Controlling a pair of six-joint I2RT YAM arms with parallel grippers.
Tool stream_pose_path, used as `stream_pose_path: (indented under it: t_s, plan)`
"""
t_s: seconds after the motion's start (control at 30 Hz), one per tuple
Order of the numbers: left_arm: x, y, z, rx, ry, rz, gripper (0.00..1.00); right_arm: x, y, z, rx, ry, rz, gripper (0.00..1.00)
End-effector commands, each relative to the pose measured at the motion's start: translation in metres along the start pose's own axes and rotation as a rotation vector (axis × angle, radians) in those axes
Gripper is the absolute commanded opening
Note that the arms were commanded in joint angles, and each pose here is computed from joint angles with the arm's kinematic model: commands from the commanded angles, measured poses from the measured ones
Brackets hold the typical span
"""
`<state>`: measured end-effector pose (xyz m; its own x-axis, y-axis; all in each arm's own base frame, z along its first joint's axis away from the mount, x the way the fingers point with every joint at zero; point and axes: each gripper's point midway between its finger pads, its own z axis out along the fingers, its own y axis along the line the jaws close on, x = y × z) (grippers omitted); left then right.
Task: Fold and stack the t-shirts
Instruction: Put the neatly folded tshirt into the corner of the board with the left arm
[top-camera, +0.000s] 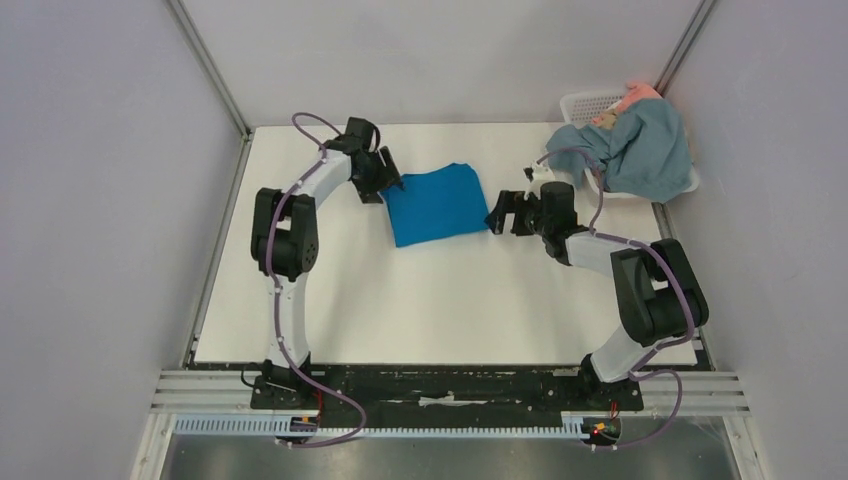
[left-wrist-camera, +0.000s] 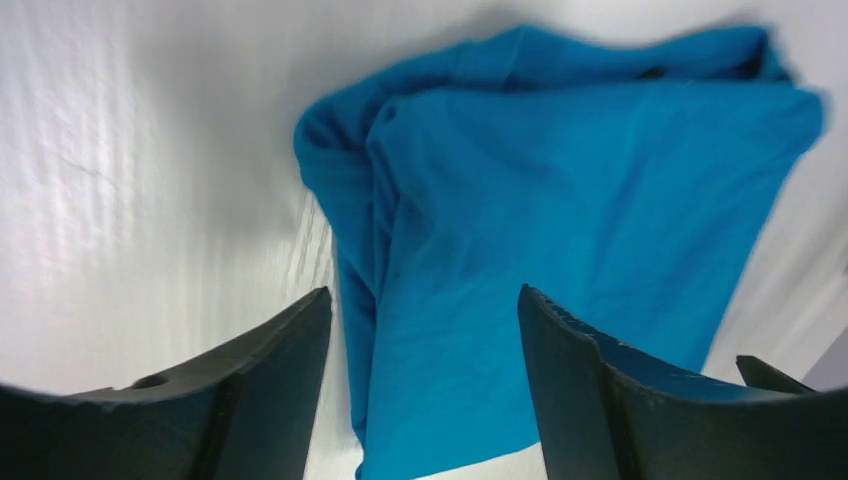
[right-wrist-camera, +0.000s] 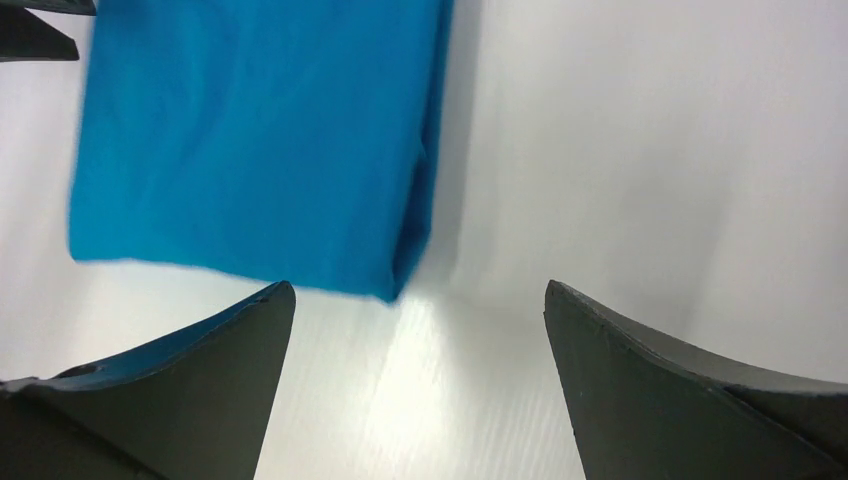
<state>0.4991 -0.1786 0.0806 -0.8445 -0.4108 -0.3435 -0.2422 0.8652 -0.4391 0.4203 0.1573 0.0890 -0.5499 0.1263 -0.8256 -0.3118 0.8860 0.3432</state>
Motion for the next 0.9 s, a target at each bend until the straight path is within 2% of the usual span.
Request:
stream_pose_path:
  t_s: [0.0, 0.07, 0.2, 0.33, 0.57, 0.7, 0.87]
  plan:
    - [0.055, 0.000, 0.020, 0.042, 0.126, 0.034, 0.70, 0.026, -0.007, -0.016, 0.041, 0.020, 0.027, 0.98]
    - [0.076, 0.008, 0.028, 0.029, 0.153, 0.029, 0.55, 0.033, -0.008, -0.021, 0.049, 0.029, 0.036, 0.98]
    - [0.078, 0.022, 0.039, -0.035, 0.143, 0.018, 0.03, 0.036, -0.009, -0.031, 0.063, 0.018, 0.038, 0.98]
    - [0.052, 0.038, 0.042, -0.173, 0.105, 0.074, 0.02, 0.031, -0.003, -0.043, 0.045, -0.019, 0.030, 0.98]
    - [-0.027, 0.109, 0.031, -0.492, 0.020, 0.278, 0.02, 0.017, -0.004, -0.066, 0.075, -0.110, -0.022, 0.98]
    - [-0.075, 0.135, 0.017, -0.591, -0.050, 0.429, 0.02, 0.013, -0.006, -0.074, 0.089, -0.153, -0.033, 0.98]
    - [-0.127, 0.185, 0.000, -0.699, -0.119, 0.487, 0.02, 0.019, -0.004, -0.075, 0.067, -0.165, -0.024, 0.98]
